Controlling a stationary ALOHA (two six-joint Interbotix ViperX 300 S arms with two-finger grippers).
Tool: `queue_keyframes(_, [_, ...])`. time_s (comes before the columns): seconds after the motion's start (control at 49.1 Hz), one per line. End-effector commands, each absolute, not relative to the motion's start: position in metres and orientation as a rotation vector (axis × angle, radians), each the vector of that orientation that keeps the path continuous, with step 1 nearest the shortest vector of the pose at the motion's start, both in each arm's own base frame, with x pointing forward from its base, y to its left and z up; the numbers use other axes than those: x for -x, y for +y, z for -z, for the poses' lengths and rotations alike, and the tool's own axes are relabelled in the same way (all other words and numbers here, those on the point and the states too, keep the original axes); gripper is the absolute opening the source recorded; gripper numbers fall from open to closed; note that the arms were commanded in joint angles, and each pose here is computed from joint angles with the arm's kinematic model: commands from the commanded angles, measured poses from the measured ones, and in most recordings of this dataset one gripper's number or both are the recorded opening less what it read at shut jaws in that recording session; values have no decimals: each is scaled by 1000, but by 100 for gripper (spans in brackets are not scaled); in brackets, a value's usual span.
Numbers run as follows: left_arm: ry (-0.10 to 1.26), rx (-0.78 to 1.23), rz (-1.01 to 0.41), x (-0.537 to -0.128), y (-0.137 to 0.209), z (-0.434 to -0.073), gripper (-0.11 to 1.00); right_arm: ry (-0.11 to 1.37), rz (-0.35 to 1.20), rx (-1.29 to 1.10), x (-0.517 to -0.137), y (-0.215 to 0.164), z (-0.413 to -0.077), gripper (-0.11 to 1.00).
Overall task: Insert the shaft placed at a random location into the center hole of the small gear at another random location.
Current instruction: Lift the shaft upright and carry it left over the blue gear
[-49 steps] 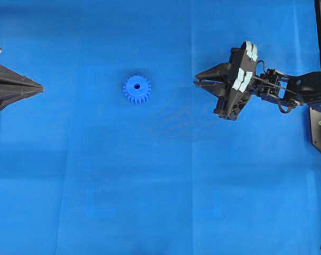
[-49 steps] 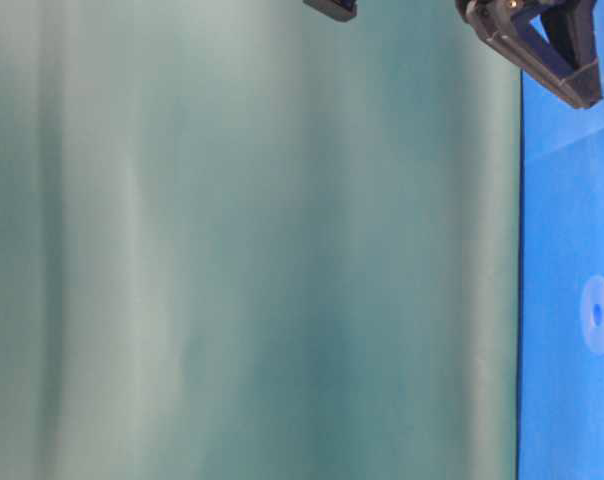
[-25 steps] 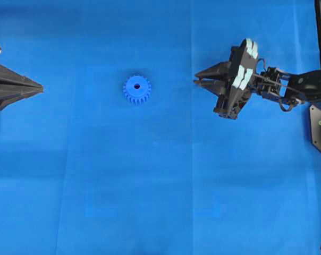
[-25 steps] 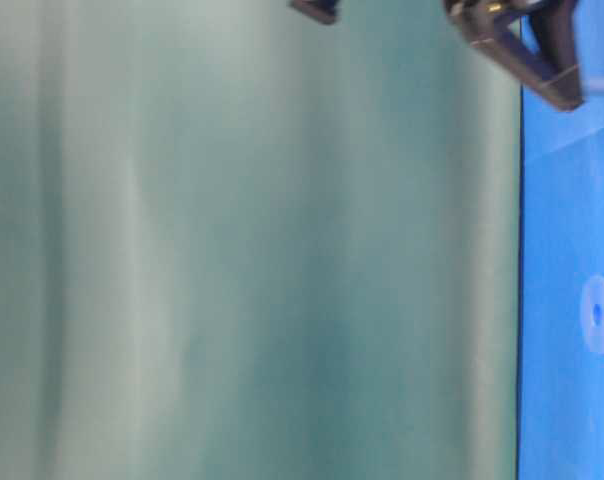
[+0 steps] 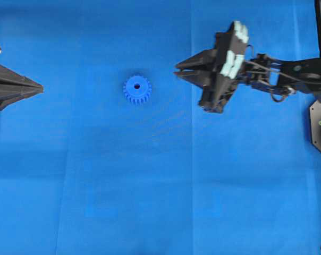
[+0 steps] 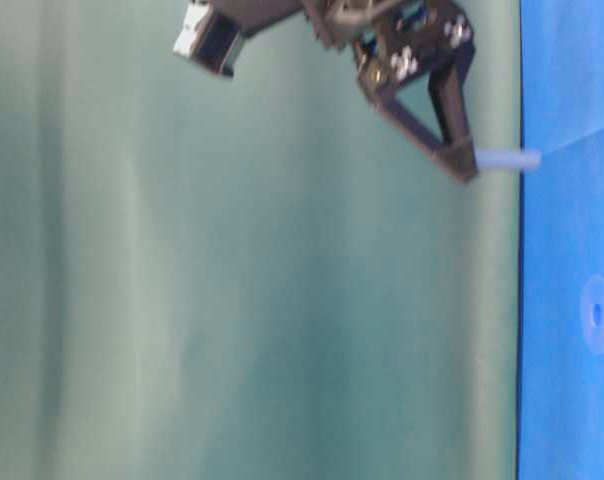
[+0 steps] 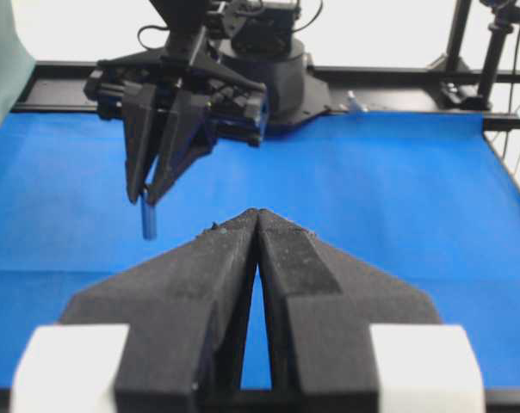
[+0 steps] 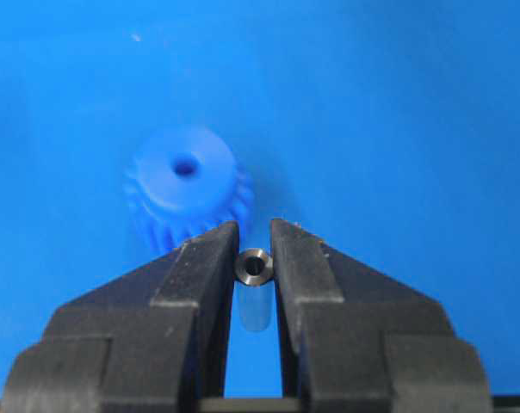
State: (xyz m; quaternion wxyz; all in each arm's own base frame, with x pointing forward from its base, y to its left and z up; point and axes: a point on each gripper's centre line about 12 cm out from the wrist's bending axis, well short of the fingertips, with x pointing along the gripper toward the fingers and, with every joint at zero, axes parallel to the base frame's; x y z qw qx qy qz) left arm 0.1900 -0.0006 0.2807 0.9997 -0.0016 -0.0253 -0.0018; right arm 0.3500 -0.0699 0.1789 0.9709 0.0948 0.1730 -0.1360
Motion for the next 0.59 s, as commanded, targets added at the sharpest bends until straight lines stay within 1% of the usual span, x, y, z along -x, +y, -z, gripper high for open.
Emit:
queue_keyframes(0.0, [-55,5,5,-192,-1,-283,2,310,253,-184,-368,-67,-194,3])
queue_keyframes(0.244, [-54,5,4,-192,-1,-283,2,330,209,-175,-406,-58,-197,3])
queue_keyframes(0.407, [-52,5,5,-192,-1,-282,2,326,195,-154,-420,-57,-198,3])
queue_keyframes(0.57, [-52,5,4,-192,-1,-282,2,332,193,-132,-431,-58,-191,2])
